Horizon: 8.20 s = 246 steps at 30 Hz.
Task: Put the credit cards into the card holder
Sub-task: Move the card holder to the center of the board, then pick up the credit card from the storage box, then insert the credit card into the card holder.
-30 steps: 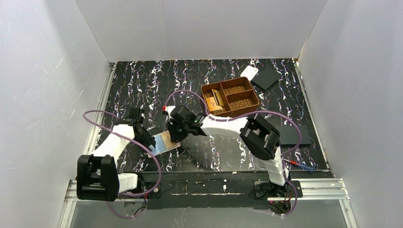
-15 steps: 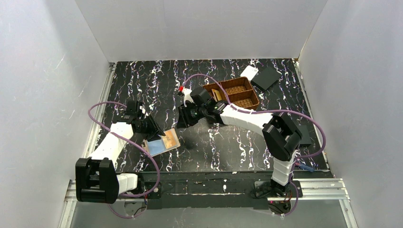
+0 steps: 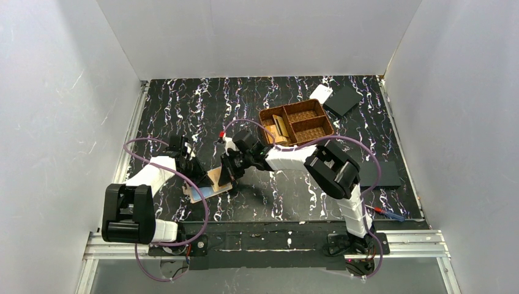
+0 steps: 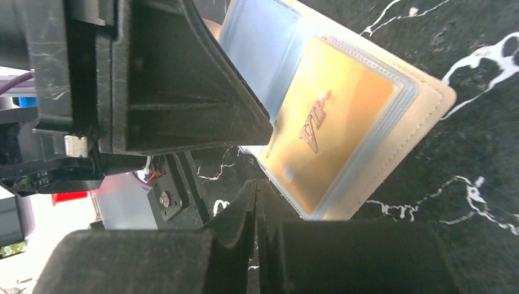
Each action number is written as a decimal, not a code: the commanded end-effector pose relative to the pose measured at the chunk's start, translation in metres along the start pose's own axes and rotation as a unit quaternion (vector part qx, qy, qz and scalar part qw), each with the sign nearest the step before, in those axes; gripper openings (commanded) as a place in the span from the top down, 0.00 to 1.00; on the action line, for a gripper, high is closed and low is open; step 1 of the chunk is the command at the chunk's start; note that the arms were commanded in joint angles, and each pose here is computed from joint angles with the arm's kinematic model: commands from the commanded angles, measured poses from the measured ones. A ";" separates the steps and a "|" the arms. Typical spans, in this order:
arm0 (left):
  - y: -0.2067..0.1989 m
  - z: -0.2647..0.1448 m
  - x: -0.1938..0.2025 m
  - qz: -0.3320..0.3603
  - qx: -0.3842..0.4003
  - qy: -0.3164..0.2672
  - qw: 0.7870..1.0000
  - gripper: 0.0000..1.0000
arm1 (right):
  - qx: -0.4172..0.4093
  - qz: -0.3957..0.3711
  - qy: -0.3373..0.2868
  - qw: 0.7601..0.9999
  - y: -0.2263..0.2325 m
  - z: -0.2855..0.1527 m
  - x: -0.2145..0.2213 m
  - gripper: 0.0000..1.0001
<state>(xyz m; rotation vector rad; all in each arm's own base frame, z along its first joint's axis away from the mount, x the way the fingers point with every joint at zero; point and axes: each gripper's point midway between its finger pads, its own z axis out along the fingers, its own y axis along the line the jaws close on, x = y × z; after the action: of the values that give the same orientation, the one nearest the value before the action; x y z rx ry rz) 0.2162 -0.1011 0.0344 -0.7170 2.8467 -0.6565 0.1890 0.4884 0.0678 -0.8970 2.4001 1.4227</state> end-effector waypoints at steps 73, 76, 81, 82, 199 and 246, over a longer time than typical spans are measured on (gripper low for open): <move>-0.082 -0.053 -0.011 0.084 0.071 -0.009 0.994 0.47 | 0.565 -0.117 0.036 0.816 -0.212 -0.221 -0.090 0.89; -0.083 -0.056 -0.011 0.085 0.072 -0.014 0.994 0.46 | 0.562 -0.117 0.034 0.818 -0.208 -0.223 -0.094 0.99; -0.086 -0.059 -0.012 0.087 0.075 -0.014 0.993 0.46 | 0.554 -0.119 0.010 0.824 -0.191 -0.230 -0.105 0.99; -0.087 -0.060 -0.013 0.088 0.077 -0.015 0.993 0.46 | 0.554 -0.119 0.005 0.824 -0.188 -0.232 -0.107 0.99; 0.035 0.014 0.013 -0.038 -0.087 0.078 0.992 0.95 | -0.015 0.103 0.099 0.990 -0.044 -0.021 -0.009 0.99; 0.033 0.010 0.012 -0.029 -0.084 0.068 0.994 0.95 | 0.104 0.060 0.143 0.982 -0.034 -0.047 -0.002 0.99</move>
<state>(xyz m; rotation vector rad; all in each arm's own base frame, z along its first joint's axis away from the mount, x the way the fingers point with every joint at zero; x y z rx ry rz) 0.2141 -0.0949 0.0193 -0.8206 2.9848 -0.6204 0.2143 0.4265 0.0634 -0.9678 2.8196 1.0699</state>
